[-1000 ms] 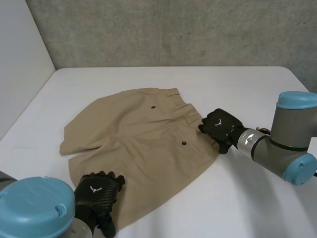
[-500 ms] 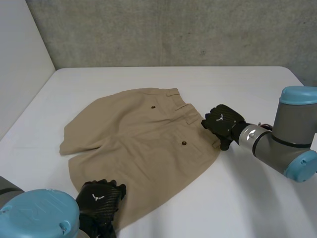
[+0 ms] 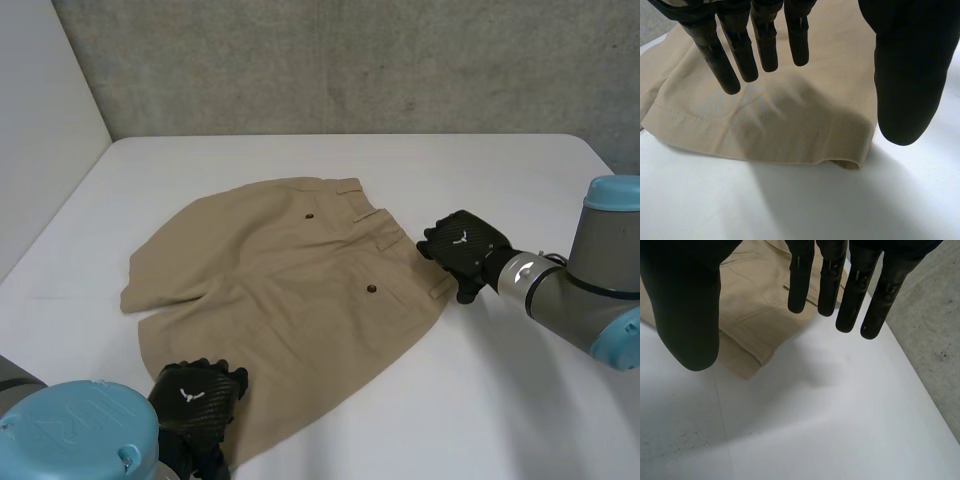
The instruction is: Fold the shorts.
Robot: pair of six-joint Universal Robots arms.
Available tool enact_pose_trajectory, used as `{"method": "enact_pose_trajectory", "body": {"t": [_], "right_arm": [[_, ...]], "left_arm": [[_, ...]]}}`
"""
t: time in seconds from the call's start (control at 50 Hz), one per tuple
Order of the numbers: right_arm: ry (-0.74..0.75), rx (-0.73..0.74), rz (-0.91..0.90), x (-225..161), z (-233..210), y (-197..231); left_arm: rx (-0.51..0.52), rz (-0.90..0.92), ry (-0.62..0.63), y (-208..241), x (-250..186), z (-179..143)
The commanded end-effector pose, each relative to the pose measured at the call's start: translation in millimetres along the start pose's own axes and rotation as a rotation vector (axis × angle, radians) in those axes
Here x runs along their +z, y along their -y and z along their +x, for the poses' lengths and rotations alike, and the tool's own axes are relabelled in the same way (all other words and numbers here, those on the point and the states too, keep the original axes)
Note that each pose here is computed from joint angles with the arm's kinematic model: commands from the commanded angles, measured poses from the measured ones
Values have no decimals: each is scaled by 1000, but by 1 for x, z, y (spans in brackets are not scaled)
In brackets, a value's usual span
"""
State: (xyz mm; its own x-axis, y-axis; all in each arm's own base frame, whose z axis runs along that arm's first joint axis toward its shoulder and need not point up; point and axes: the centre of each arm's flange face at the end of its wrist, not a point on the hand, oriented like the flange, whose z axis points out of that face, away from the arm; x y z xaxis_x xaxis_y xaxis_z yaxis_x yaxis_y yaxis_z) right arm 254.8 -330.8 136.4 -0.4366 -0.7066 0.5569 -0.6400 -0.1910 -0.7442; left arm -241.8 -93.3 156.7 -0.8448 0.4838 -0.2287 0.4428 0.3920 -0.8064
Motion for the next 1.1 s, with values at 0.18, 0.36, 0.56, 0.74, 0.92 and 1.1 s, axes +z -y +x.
{"method": "enact_pose_trajectory", "body": {"t": [0.18,0.36,0.56,0.74,0.92,1.1], "right_arm": [[9,11,-9,8,0,-12],[-5,-6,12,17,-3,-16],[-26,-18,38,22,0,-13],[-23,-17,41,25,-1,-14],[22,1,55,23,-6,-12],[1,87,66,19,2,1]], "left_arm": [[0,-2,0,0,0,0],[1,-3,0,-1,0,0],[1,-8,0,-2,0,0],[2,-11,1,-3,0,-1],[2,-16,2,-4,0,-1],[5,-15,-2,-4,-1,0]]}}
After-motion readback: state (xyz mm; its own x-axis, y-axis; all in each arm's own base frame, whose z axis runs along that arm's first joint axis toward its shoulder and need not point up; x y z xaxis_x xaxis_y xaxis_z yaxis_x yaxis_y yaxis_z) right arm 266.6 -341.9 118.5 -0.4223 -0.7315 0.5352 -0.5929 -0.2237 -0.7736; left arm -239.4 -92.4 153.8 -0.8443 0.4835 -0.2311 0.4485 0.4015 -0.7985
